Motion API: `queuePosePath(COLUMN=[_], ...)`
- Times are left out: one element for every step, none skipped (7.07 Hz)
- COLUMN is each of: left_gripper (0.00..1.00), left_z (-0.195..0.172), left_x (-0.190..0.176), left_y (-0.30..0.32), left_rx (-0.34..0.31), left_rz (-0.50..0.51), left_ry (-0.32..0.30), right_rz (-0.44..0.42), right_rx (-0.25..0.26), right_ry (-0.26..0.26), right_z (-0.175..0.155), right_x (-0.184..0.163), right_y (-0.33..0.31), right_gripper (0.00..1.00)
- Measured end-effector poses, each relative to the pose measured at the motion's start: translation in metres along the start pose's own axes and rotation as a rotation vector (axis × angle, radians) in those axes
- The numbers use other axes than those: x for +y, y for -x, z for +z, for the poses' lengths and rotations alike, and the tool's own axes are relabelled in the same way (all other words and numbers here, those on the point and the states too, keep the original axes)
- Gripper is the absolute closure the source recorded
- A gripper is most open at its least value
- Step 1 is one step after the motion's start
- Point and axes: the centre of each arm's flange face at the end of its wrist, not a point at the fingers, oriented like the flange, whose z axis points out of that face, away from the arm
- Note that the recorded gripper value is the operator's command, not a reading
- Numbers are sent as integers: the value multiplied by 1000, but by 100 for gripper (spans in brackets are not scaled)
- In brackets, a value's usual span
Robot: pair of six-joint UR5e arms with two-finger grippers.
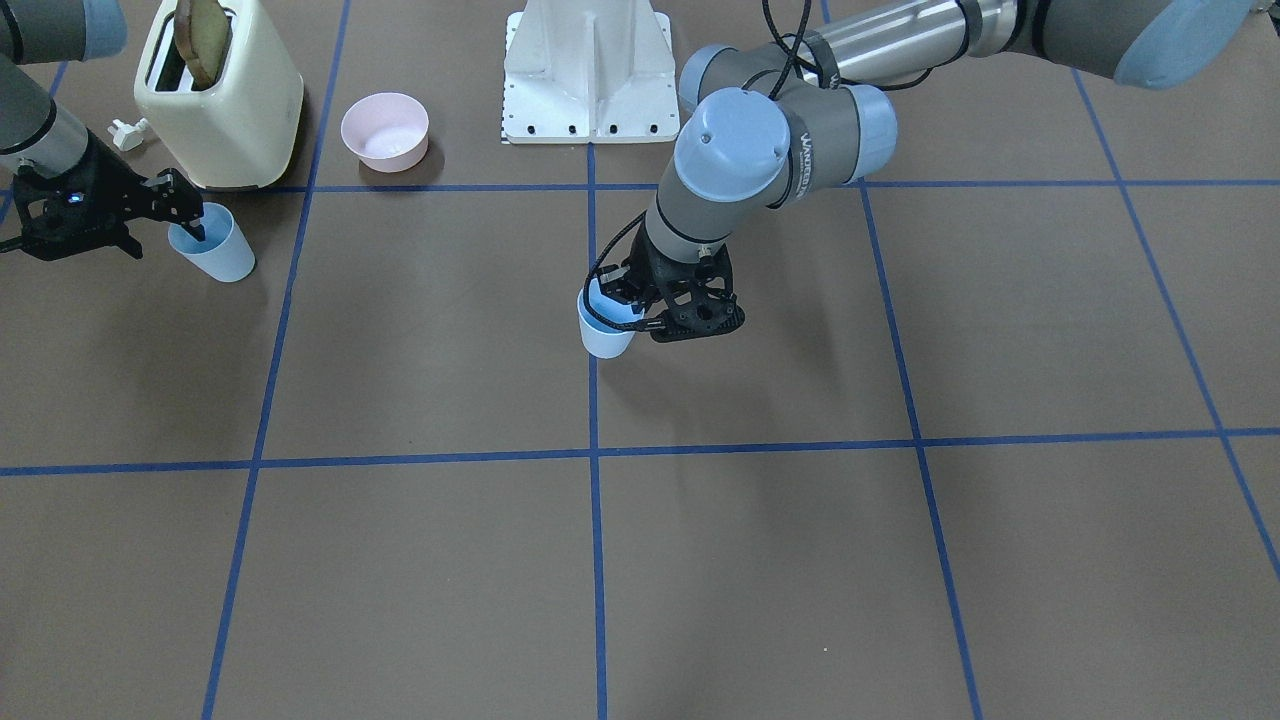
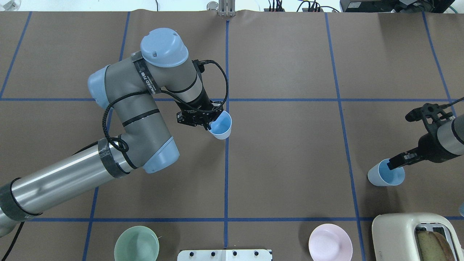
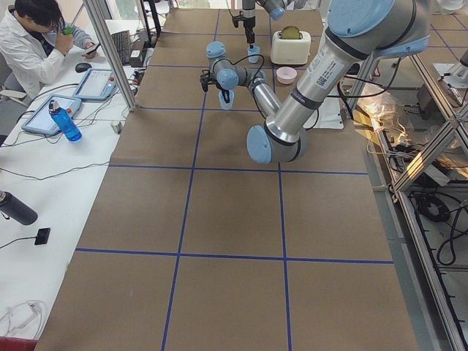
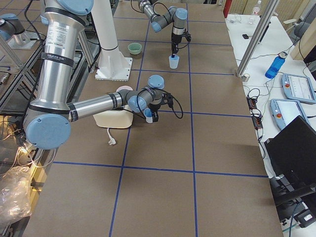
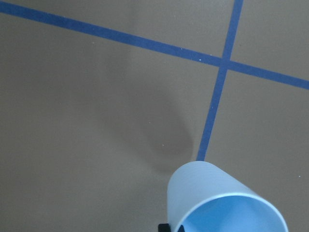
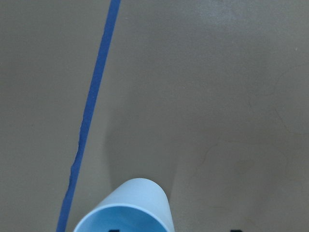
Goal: Stack blue cups with both arms
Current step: 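Set the cup down with left gripper while right grasps second blue cup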
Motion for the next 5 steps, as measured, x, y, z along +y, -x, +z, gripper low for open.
queuePosePath(left_gripper=[100, 100, 100, 100, 100], left_z=[4, 8, 13, 19, 27], left_x=[2, 3, 3, 3, 4], left_y=[-1, -2, -2, -1, -2], left_rx=[-3, -4, -8, -11, -12], left_rz=[2, 6, 7, 9, 16], left_ry=[0, -5, -6, -6, -10], right_rz=[-5, -10, -12, -14, -15], right_rx=[7, 15, 19, 20, 20], right_ry=[3, 3, 4, 6, 8], right_z=[4, 7, 9, 11, 14], right_x=[1, 1, 1, 0, -1], right_y=[1, 2, 3, 4, 5], right_gripper=[30, 36, 43, 61, 80])
